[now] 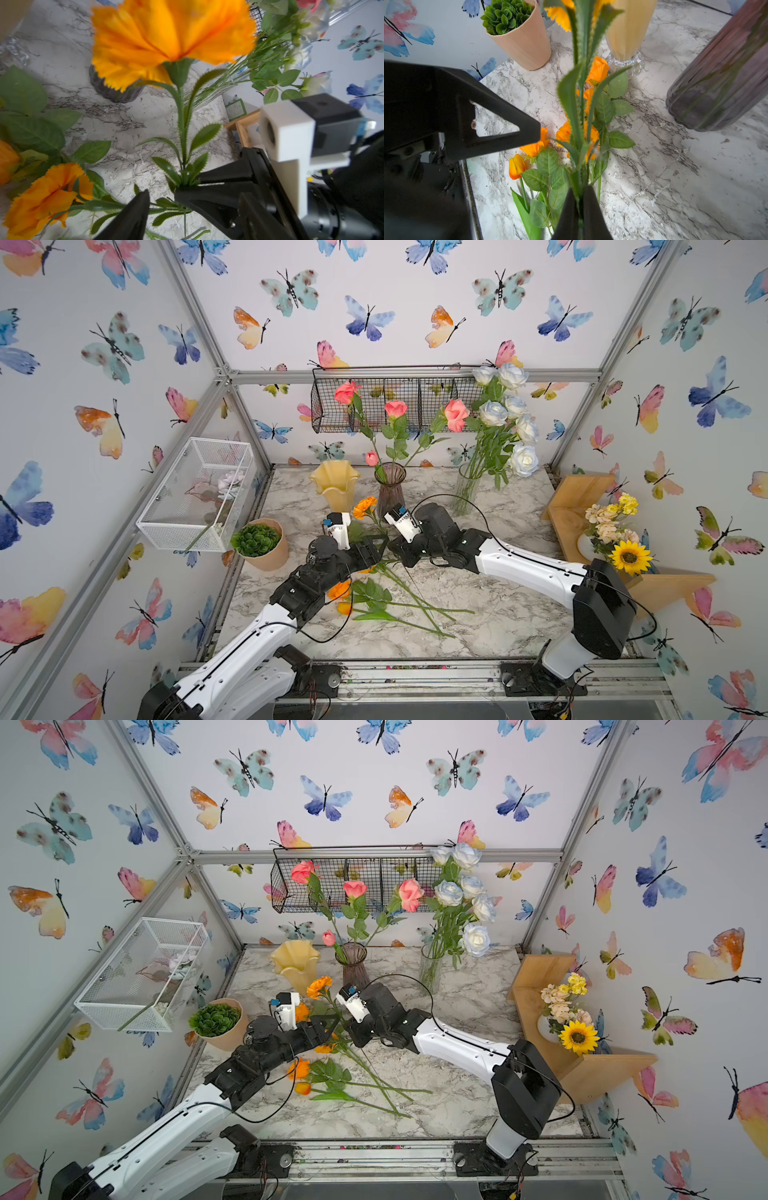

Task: Arrange the flowers in different vases according to their colors
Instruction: Pick up the flower at the center of the board.

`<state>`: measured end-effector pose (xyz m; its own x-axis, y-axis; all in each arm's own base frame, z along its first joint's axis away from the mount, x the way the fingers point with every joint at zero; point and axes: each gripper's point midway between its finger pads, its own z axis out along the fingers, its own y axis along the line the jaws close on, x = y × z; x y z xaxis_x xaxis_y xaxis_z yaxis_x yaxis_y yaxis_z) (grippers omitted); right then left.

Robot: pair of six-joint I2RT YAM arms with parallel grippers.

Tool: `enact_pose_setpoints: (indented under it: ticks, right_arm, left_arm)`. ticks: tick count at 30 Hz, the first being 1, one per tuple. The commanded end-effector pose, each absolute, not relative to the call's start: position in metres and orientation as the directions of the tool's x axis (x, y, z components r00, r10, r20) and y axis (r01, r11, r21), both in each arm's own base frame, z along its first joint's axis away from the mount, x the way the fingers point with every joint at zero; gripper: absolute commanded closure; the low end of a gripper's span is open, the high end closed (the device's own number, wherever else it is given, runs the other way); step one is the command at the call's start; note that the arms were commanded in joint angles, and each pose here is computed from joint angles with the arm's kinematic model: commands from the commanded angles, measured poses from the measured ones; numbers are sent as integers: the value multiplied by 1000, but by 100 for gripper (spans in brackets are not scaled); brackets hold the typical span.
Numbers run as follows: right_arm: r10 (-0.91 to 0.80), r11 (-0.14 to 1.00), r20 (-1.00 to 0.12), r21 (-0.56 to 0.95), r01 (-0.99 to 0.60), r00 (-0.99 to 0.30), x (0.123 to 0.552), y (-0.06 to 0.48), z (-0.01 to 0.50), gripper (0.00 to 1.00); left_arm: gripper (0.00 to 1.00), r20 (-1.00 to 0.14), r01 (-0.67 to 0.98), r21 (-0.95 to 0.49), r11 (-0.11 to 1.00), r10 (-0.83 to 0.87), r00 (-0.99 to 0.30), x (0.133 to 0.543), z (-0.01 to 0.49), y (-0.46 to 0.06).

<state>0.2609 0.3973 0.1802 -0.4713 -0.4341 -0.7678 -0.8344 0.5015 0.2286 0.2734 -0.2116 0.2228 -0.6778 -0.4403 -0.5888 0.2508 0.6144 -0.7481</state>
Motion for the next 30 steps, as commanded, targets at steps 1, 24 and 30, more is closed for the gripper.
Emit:
enact_pose_setpoints:
  ticks: [1, 24, 30]
  right_arm:
    - [-425, 455, -785, 245, -856, -451, 253, 402, 194, 98]
    - [-415, 460, -801, 225, -859, -431, 253, 397, 196, 98]
    - [-411, 468, -807, 211, -858, -423, 254, 395, 196, 98]
  left_arm:
    - [37, -643, 283, -728, 625, -480, -596, 291, 248, -208]
    - [69, -643, 263, -711, 652, -452, -618, 301, 237, -214]
    - [35, -626, 235, -724, 648, -475, -619, 289, 228, -203]
